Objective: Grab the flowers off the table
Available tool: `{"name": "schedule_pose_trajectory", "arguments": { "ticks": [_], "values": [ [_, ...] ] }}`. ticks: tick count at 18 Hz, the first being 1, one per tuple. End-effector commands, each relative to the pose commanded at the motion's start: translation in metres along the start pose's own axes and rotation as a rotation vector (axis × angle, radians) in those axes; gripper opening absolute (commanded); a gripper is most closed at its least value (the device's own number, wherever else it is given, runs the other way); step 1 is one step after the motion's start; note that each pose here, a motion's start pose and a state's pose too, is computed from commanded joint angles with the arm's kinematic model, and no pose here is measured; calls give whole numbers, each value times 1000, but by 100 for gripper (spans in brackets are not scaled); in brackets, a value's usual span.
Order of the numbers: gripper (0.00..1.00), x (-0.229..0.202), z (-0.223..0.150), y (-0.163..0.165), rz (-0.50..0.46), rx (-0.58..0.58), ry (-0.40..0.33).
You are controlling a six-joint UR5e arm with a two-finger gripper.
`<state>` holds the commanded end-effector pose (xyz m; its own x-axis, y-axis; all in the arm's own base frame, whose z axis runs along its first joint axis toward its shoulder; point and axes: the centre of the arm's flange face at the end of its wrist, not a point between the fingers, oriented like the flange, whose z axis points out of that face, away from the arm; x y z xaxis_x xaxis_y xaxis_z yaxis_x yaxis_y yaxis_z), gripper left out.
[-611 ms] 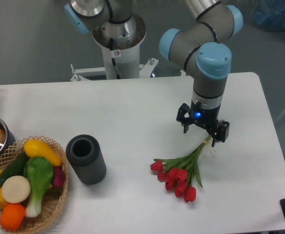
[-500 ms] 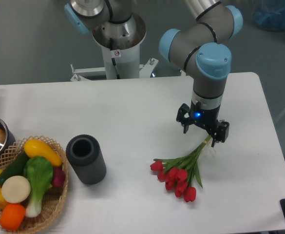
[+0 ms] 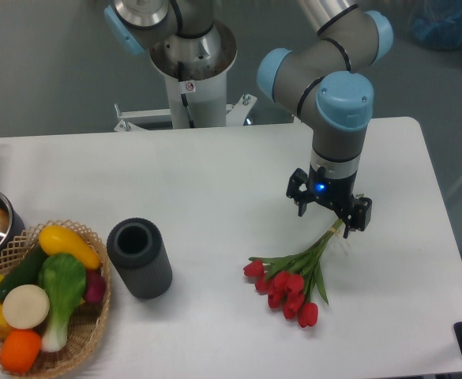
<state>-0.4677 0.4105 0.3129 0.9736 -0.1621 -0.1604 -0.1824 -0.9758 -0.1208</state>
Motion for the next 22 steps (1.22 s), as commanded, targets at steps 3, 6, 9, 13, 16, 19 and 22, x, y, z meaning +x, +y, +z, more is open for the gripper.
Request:
{"name": "schedule_pose_trajectory", "arguments": {
  "ticks": [3, 6, 9, 13, 16, 19, 22],
  "values": [
    [100, 13, 10, -8, 22, 4, -10],
    [100, 21, 17, -5, 29, 14, -28],
    [100, 25, 19, -5, 17, 19, -18],
    [100, 26, 24, -6, -82, 16, -10],
    [100, 25, 30, -8, -111, 7, -33],
    [100, 22, 41, -10, -103, -32, -44],
    [100, 19, 53, -32, -62, -99, -70]
  ]
}}
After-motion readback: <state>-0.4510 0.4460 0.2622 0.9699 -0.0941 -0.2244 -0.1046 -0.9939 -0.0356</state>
